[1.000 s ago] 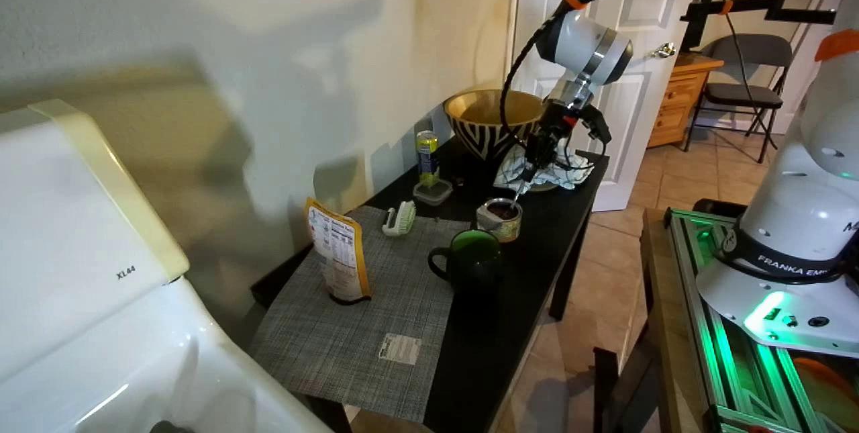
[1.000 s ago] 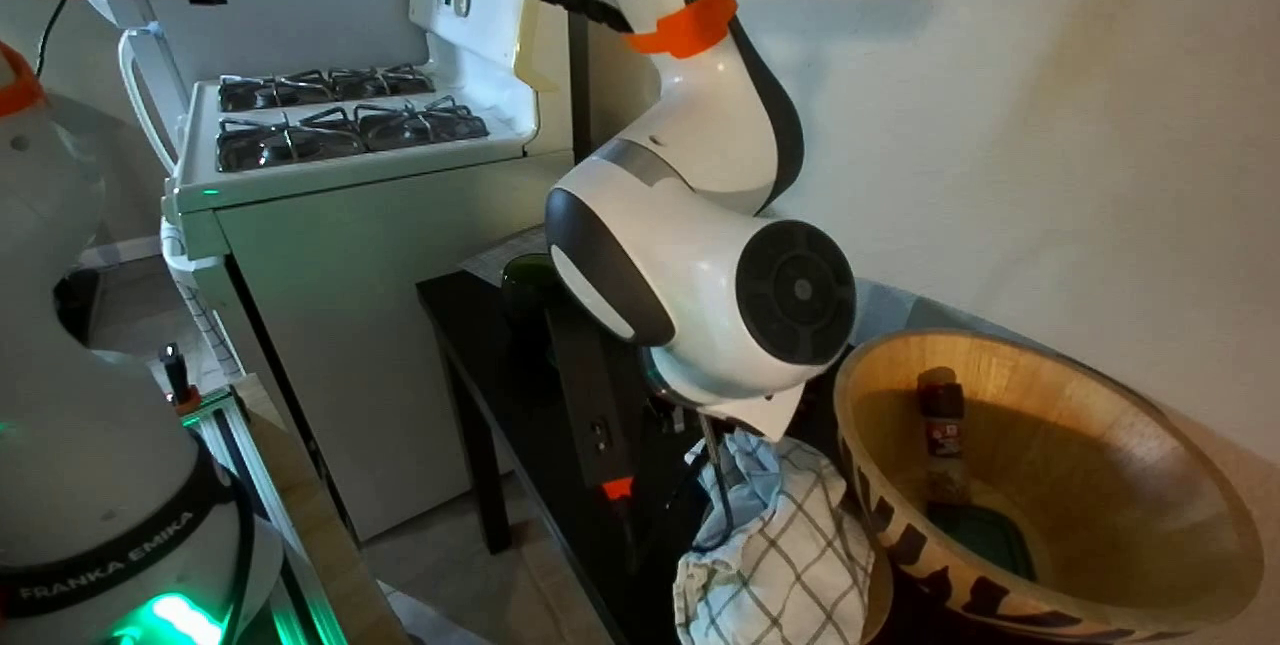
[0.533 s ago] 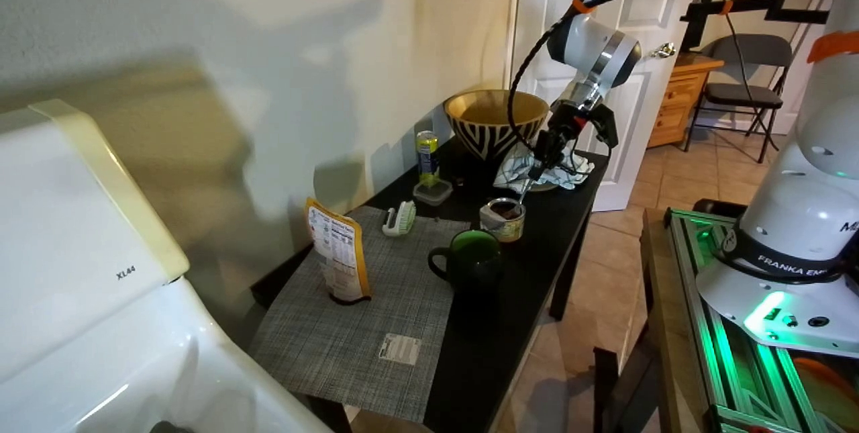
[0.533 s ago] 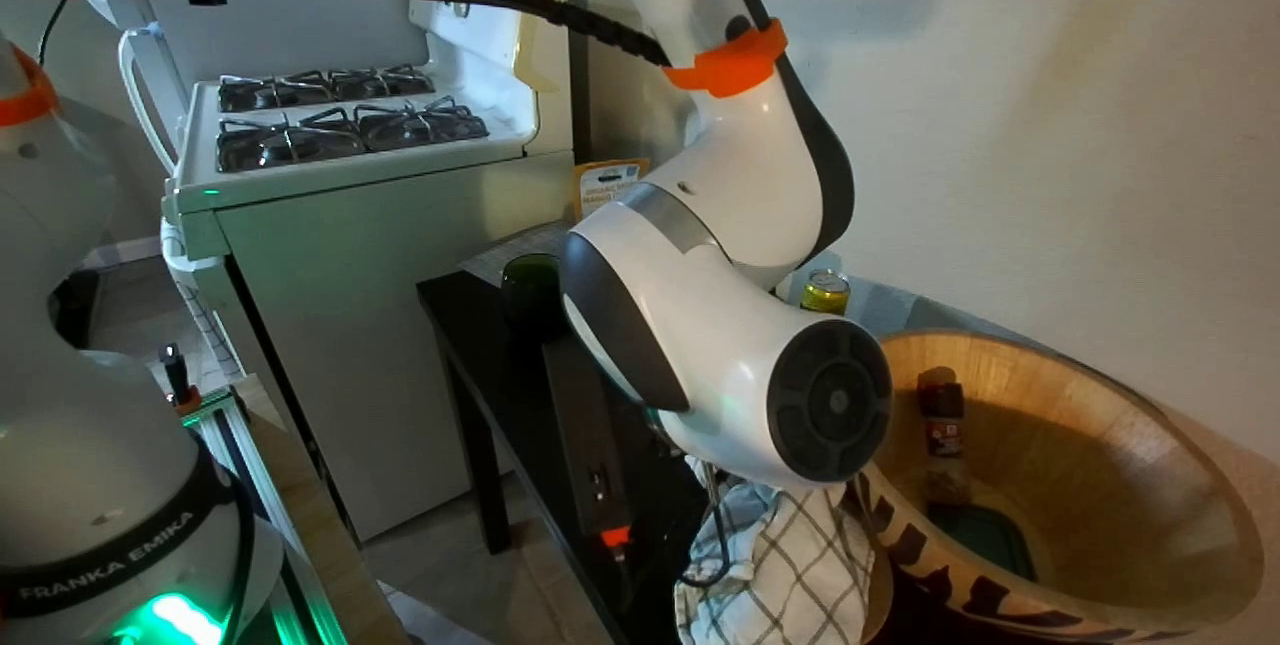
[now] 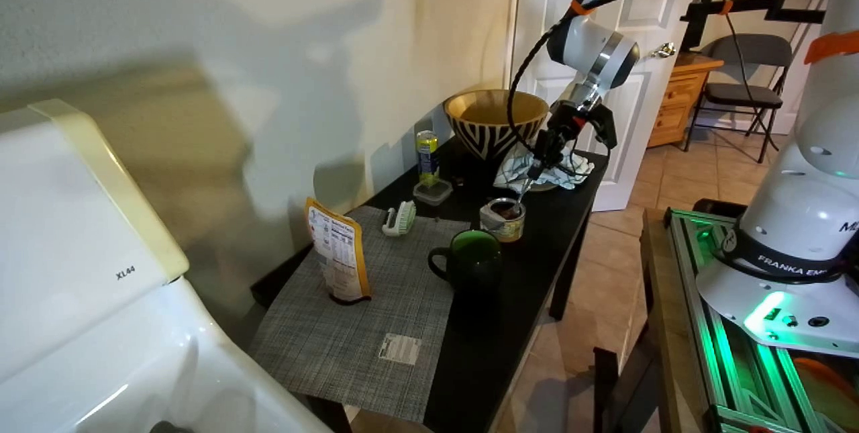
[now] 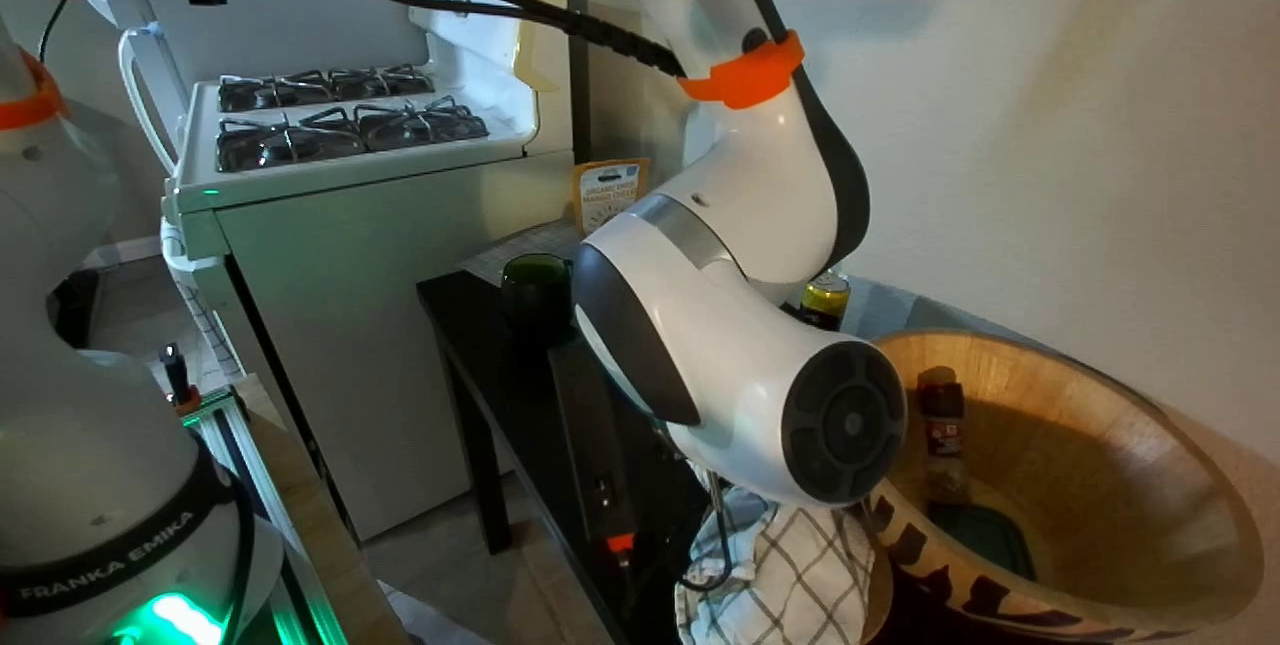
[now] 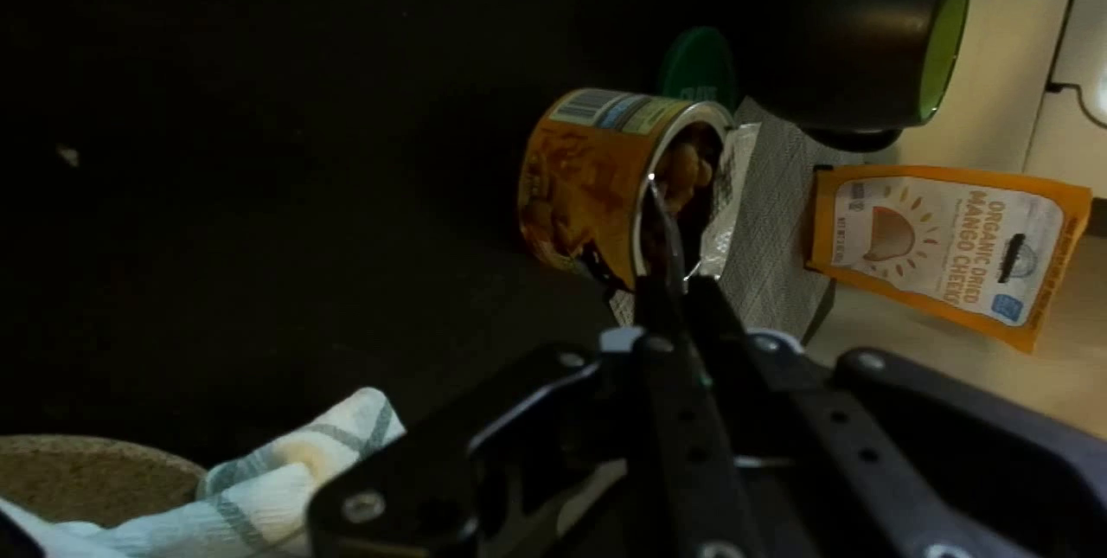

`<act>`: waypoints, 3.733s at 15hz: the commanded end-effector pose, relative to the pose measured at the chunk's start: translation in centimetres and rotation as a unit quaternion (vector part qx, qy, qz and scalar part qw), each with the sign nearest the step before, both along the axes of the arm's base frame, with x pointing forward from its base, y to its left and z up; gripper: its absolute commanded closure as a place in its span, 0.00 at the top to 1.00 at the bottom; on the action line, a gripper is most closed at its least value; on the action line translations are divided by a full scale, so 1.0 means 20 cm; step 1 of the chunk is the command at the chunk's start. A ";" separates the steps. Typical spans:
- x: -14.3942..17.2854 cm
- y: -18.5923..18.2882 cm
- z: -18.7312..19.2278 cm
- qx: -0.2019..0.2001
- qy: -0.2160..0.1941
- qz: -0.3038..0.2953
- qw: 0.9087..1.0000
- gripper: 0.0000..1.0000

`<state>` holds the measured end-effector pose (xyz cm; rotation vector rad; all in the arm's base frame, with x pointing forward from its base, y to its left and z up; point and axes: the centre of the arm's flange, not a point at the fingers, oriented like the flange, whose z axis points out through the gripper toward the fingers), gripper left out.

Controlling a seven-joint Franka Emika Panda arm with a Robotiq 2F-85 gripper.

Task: Use the spoon to transfer some contents from the can into the transparent bowl

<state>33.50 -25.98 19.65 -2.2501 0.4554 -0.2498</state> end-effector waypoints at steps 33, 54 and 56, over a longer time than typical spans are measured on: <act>-0.10 -0.09 0.29 0.085 -0.137 -0.127 0.979 0.02; 0.20 0.03 0.33 0.145 -0.056 -0.280 0.947 0.02; 0.25 0.06 0.32 0.141 -0.042 -0.307 0.940 0.02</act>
